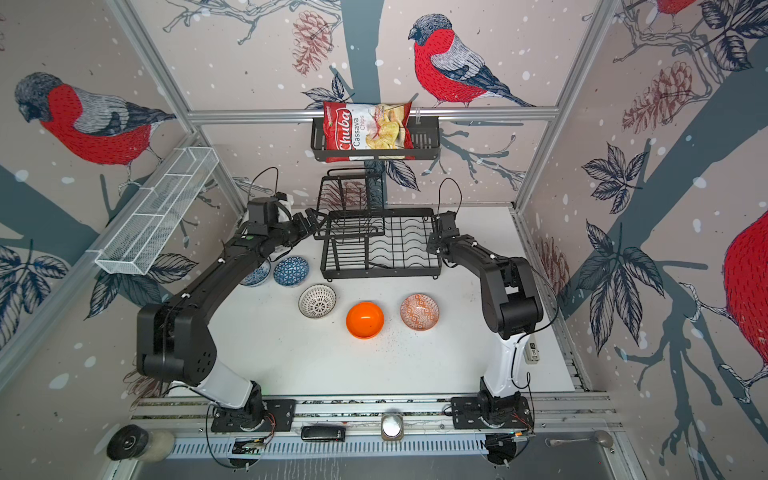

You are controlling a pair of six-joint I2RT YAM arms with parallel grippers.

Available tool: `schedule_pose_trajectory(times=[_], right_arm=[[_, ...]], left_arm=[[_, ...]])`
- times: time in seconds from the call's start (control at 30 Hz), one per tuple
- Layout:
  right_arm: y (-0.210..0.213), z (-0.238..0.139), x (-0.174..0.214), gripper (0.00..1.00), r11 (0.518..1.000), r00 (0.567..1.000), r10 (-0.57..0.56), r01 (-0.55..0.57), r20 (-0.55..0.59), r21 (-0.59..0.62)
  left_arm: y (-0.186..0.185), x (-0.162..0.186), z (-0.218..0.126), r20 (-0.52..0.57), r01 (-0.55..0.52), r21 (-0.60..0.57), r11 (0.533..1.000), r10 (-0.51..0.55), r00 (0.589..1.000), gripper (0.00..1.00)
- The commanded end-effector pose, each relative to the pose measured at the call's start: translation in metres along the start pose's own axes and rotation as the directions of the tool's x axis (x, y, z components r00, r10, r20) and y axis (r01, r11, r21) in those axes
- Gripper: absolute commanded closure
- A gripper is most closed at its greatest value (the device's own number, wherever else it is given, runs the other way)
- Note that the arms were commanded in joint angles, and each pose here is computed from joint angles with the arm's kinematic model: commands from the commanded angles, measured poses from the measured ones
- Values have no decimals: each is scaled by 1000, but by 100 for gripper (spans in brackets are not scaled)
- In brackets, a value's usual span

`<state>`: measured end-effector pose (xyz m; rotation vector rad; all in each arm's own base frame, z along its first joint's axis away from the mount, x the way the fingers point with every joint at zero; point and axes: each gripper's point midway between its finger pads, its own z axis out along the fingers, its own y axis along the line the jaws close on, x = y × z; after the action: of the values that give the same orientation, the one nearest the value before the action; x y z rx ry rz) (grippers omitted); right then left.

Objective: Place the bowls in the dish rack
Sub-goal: 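Release the rack and draw both grippers back from its sides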

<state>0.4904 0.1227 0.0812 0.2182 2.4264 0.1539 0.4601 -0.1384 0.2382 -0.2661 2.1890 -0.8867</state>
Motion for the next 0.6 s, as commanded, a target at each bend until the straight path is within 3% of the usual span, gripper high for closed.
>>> schedule_pose_trajectory(times=[0.0, 0.23, 0.57], right_arm=[[1, -5, -20, 93, 991, 988, 135, -135, 77, -5], [2, -14, -26, 82, 991, 987, 135, -135, 88, -13], [-7, -47, -40, 53, 991, 982, 132, -134, 132, 1]], left_arm=[[11, 21, -1, -85, -19, -49, 999, 14, 996, 2], [17, 23, -6, -97, -27, -90, 996, 18, 995, 2], [21, 14, -21, -84, -46, -119, 992, 36, 996, 2]])
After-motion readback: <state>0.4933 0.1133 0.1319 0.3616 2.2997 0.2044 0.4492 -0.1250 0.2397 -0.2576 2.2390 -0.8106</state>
